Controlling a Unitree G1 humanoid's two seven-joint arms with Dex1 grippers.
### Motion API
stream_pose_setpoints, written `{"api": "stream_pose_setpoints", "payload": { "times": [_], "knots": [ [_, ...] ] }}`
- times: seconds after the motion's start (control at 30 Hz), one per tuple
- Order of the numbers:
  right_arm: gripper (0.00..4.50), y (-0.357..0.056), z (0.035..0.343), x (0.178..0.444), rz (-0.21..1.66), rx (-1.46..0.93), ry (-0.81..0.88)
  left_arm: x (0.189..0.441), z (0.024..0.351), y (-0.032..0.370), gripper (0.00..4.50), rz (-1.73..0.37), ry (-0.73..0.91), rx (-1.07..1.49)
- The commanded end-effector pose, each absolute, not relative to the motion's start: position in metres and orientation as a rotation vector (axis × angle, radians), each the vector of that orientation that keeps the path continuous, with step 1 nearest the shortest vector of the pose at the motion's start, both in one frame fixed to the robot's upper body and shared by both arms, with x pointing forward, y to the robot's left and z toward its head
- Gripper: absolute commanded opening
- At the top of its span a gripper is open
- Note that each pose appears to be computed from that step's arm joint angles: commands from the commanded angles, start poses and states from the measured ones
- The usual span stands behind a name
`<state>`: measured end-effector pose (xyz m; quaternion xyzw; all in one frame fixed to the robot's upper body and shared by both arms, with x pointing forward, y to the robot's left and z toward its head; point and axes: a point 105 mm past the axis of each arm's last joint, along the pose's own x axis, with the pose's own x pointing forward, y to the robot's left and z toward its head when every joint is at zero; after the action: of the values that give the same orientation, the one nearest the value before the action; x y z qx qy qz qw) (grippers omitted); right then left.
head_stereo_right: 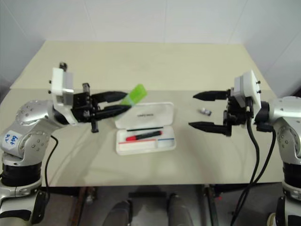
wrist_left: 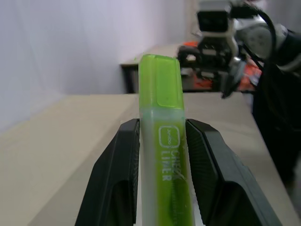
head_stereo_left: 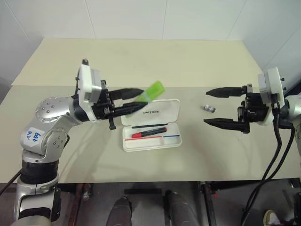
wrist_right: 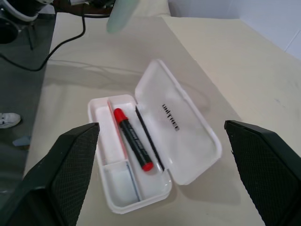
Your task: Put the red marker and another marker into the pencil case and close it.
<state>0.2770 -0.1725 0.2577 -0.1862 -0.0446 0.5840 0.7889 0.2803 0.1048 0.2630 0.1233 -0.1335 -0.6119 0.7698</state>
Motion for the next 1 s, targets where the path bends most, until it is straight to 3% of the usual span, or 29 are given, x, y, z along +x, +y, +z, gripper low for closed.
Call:
{"api": "stream_pose_setpoints", "payload": {
  "times": [0.03,0.57,1.0],
  "knots": [
    [4.5,-0.175,0.271,0.268,1.226,-0.437,-0.147,0.283,0.259,0.102,1.07,-1.358,-0.256,0.324],
    [4.5,-0.168,0.26,0.257,1.168,-0.401,-0.155,0.272,0.171,0.104,1.07,-1.486,0.088,0.554],
    [4.5,-0.162,0.257,0.251,1.146,-0.362,-0.158,0.285,0.159,0.097,1.07,-1.504,0.089,0.649]
  ]
}}
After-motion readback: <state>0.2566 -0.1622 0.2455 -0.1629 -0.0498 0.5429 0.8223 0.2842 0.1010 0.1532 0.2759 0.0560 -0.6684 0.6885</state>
